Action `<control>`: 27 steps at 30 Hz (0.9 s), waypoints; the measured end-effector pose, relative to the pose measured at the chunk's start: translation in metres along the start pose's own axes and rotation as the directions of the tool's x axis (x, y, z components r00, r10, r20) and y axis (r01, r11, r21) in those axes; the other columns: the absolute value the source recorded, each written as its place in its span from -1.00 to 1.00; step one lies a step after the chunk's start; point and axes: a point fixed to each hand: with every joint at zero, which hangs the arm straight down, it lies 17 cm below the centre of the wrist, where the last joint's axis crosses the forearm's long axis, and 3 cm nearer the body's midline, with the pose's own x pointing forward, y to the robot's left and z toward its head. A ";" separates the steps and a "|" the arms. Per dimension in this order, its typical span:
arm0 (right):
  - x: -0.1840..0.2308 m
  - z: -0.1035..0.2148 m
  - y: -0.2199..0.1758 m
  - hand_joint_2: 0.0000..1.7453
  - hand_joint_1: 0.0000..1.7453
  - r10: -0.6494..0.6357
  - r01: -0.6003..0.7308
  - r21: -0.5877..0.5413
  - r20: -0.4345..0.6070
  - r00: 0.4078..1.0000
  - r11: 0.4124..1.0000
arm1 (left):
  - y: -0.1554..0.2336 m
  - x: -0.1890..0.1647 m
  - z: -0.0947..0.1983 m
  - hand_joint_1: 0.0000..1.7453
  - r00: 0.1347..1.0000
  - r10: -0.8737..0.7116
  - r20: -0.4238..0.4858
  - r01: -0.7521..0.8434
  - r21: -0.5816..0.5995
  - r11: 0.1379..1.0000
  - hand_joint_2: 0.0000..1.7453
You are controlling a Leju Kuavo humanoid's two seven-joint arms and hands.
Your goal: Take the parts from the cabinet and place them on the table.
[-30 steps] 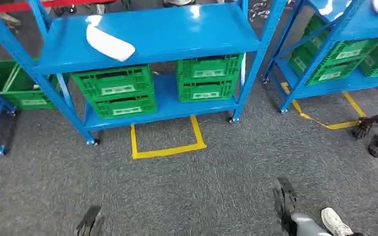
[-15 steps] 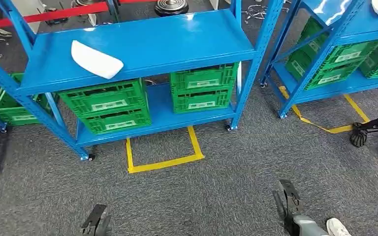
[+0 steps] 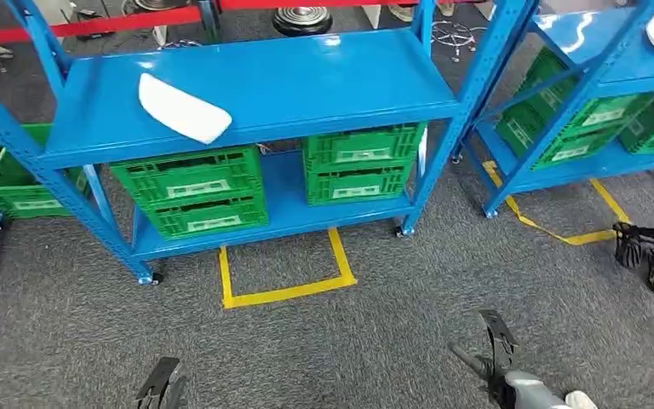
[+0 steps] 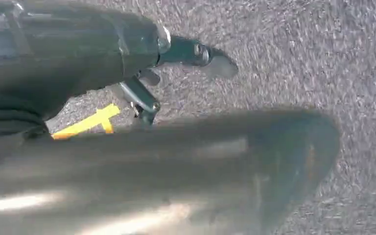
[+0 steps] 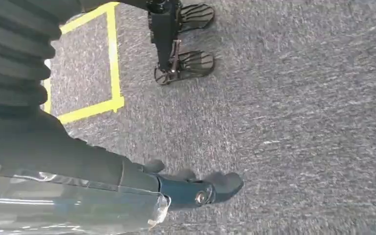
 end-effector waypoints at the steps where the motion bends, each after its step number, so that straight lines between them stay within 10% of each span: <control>1: 0.001 0.000 -0.001 1.00 -1.00 0.000 0.000 -0.001 0.001 1.000 1.000 | 0.000 0.000 0.000 -1.00 1.000 0.000 0.000 0.000 0.000 1.000 -1.00; 23: -0.006 0.000 0.001 1.00 -1.00 0.006 -0.005 0.010 -0.031 0.999 1.000 | 0.000 0.000 0.000 -1.00 1.000 -0.012 -0.002 0.012 0.001 1.000 -1.00; 24: -0.006 0.000 0.001 1.00 -1.00 0.006 -0.005 0.010 -0.031 0.999 1.000 | 0.000 0.000 0.000 -1.00 1.000 -0.012 -0.002 0.012 0.000 1.000 1.00; 27: -0.006 0.000 0.002 1.00 -1.00 0.005 -0.004 0.011 -0.032 0.999 1.000 | -0.001 0.000 0.000 -1.00 1.000 -0.012 -0.001 0.012 -0.001 1.000 1.00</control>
